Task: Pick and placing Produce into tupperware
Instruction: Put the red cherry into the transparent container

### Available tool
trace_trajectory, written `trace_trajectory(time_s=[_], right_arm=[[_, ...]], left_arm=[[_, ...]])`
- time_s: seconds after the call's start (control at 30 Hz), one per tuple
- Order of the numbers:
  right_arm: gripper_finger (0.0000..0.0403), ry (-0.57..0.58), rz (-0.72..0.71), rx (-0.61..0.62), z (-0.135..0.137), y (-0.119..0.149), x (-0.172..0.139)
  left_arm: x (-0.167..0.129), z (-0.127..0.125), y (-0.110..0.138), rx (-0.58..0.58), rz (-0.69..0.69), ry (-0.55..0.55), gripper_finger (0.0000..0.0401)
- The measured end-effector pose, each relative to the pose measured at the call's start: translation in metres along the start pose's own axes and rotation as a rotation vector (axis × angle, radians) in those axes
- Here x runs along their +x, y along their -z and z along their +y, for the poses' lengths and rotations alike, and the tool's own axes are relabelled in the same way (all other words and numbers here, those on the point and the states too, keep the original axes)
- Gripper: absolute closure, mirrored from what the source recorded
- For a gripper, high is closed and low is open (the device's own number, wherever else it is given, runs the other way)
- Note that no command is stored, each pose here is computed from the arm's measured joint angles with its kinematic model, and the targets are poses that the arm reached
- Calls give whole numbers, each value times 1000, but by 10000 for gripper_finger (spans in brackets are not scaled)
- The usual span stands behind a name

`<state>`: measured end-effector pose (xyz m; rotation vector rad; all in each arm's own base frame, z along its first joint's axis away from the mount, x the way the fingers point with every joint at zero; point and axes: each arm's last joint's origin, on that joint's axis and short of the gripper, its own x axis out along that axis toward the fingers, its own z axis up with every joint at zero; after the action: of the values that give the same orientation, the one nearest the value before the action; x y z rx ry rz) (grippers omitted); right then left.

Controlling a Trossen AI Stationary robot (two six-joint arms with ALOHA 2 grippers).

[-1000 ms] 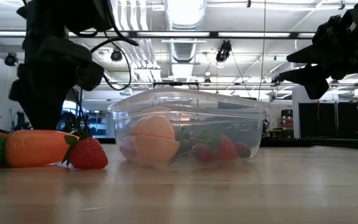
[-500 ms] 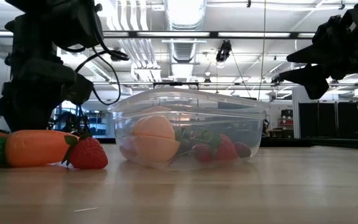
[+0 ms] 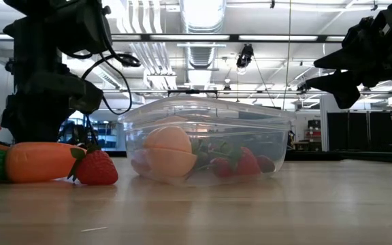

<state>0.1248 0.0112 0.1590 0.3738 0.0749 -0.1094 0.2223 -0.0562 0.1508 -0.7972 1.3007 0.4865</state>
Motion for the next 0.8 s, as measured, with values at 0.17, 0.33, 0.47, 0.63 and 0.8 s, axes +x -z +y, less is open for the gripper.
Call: trace_trajectory(time_s=[0.17, 0.33, 0.47, 0.63, 0.8], right_arm=[[177, 0, 0, 0, 0, 0, 0], [177, 0, 0, 0, 0, 0, 0], [177, 0, 0, 0, 0, 0, 0], [177, 0, 0, 0, 0, 0, 0], [177, 0, 0, 0, 0, 0, 0]], left_arm=[[3, 4, 2, 1, -5, -17, 272], [5, 6, 4, 6, -4, -23, 297], [-1, 1, 2, 15, -1, -9, 309], [-21, -23, -10, 136, -103, 61, 317], [-45, -44, -26, 302, -302, 51, 318]])
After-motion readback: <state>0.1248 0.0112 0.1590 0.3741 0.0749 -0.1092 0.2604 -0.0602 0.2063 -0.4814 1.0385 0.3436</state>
